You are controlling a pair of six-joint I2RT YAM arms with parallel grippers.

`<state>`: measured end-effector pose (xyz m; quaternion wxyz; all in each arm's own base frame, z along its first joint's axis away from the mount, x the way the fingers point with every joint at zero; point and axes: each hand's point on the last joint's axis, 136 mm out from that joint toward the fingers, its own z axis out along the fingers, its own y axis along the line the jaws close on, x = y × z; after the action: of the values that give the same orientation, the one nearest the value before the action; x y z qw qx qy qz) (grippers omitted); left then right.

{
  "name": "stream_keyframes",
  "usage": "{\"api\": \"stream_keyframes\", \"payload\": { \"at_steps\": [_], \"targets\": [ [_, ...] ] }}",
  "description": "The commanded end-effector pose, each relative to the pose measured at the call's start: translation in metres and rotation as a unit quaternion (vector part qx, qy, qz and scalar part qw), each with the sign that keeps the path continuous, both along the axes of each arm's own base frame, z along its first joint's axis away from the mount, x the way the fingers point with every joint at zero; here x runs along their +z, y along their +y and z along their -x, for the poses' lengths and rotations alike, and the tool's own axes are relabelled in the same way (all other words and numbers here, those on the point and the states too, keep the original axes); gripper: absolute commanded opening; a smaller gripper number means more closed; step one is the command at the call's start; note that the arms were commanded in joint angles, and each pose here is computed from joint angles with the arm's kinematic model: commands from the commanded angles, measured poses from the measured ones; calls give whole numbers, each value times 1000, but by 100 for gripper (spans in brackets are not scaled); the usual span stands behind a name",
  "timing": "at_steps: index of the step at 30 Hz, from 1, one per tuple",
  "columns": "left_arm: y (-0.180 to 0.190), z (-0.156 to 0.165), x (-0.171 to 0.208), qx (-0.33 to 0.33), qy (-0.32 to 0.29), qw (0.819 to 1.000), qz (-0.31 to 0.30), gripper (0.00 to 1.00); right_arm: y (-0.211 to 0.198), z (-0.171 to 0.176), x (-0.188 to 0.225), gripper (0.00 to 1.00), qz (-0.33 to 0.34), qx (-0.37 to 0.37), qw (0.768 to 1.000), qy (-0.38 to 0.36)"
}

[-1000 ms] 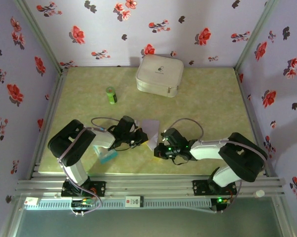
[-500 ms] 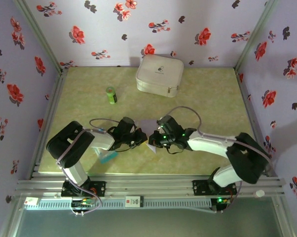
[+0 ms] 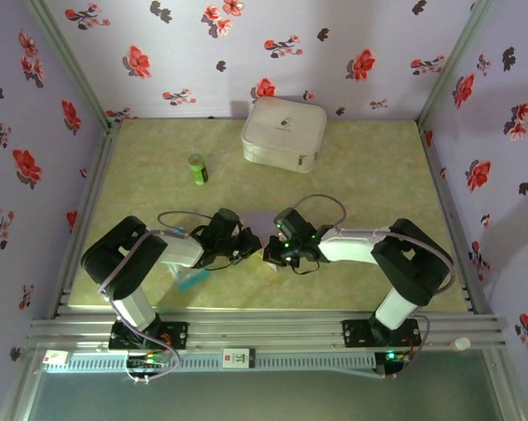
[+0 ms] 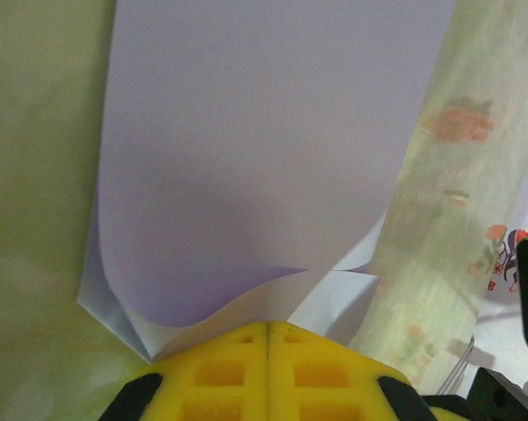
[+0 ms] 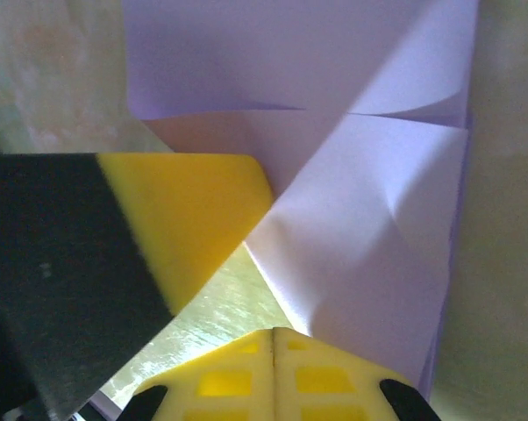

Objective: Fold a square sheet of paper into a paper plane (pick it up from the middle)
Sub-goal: Third fold the triangle at the center of the table.

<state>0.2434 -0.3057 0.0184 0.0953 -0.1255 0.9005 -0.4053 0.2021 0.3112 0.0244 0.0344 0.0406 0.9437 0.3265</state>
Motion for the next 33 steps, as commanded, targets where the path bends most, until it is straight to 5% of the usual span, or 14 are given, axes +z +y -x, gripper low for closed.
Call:
{"api": "stream_keyframes", "payload": {
  "at_steps": [1,18,33],
  "targets": [
    [11,6,-8,6,4,1000,-30,0,-12,5,-18,5,18,-14,1000,20],
    [-4,7,42,-54,-61,997,-5,2,-25,15,-30,4,4,-2,999,37],
    [-15,24,3,-102,-5,993,-57,0,-27,12,-31,4,8,-9,999,37]
  ]
}}
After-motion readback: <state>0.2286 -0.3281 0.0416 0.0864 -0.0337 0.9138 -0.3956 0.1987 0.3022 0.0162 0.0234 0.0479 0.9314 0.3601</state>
